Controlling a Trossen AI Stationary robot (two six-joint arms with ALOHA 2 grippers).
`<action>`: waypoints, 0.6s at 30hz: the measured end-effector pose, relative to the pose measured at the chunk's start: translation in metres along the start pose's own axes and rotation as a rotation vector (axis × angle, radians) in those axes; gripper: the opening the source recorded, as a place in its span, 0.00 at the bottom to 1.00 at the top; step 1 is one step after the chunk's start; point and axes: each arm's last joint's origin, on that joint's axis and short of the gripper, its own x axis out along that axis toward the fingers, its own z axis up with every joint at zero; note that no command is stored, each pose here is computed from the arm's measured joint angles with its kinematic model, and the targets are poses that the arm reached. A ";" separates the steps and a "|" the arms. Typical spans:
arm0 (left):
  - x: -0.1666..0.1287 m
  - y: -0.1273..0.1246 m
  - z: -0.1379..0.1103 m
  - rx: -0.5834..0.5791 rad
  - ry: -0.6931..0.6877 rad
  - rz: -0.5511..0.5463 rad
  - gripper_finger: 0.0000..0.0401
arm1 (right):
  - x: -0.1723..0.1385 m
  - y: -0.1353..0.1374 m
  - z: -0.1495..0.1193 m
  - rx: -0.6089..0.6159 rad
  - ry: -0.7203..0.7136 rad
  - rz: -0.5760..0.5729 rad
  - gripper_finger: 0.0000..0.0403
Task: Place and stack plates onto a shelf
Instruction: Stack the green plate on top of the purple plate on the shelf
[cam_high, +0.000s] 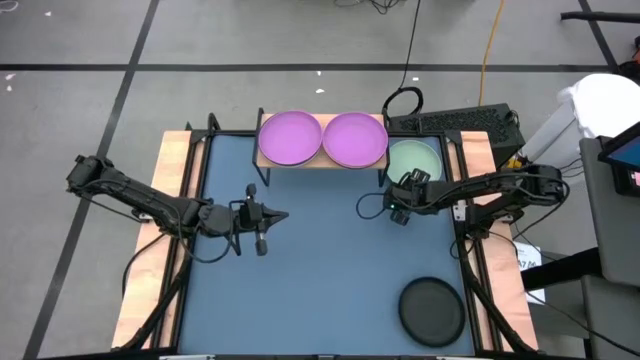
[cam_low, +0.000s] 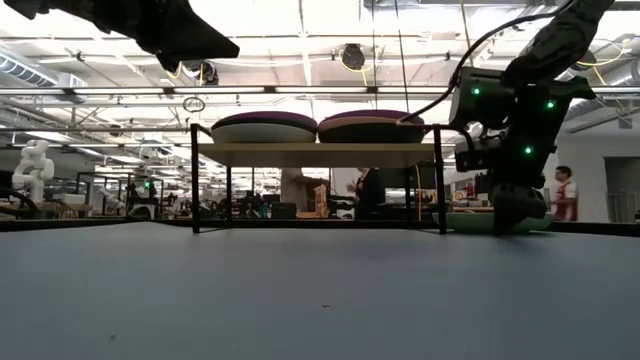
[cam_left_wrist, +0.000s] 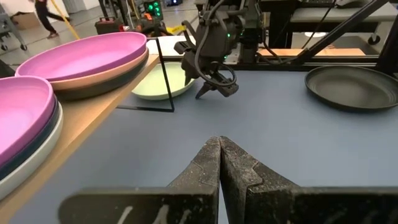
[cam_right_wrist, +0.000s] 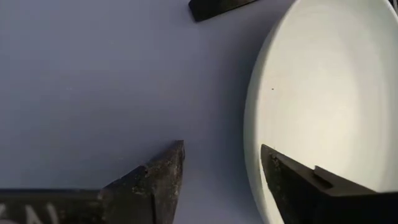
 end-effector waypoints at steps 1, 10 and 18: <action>0.000 0.000 0.000 0.000 0.000 0.000 0.01 | 0.000 0.000 0.000 0.000 0.000 0.001 0.47; 0.000 0.000 0.000 -0.004 -0.001 -0.001 0.01 | 0.002 0.000 0.001 0.017 0.017 0.075 0.21; 0.000 0.000 0.000 -0.004 -0.002 -0.001 0.01 | 0.001 0.000 0.001 0.018 0.017 0.112 0.02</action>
